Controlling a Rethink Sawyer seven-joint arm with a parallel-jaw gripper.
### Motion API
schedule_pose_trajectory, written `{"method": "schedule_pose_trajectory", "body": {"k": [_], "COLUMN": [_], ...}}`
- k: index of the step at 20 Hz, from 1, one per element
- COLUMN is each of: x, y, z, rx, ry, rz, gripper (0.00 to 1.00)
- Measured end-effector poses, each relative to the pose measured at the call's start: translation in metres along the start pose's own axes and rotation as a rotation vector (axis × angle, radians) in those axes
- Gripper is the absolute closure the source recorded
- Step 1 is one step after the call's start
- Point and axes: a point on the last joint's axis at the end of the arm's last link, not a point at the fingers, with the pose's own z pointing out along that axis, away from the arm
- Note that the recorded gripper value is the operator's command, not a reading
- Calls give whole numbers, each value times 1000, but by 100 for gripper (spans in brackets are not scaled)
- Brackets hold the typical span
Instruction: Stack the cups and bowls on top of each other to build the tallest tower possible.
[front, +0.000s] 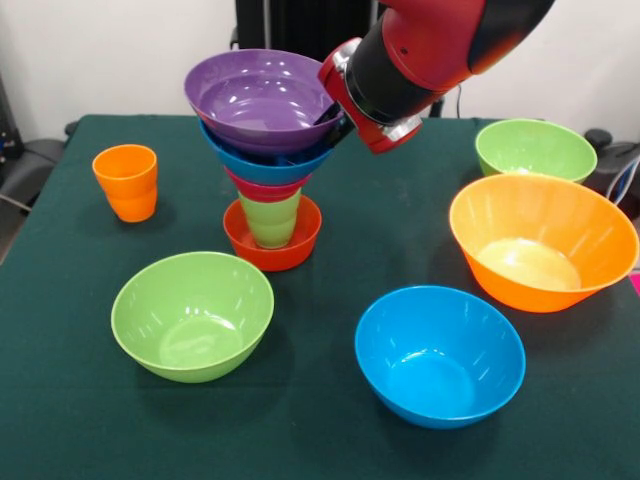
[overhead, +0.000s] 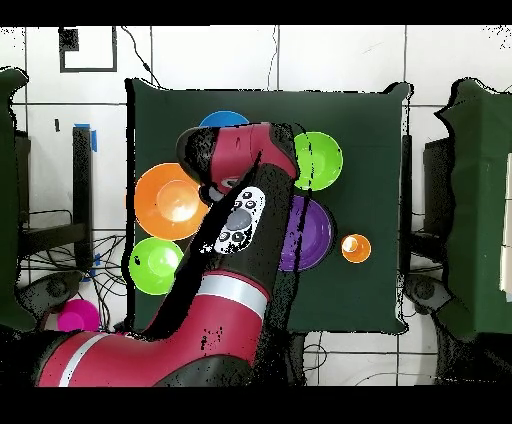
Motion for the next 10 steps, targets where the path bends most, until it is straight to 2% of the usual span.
{"method": "schedule_pose_trajectory", "body": {"k": [10], "x": [-6], "y": [-5], "z": [3], "rx": [-1], "ry": [8], "rz": [10], "gripper": [100]}}
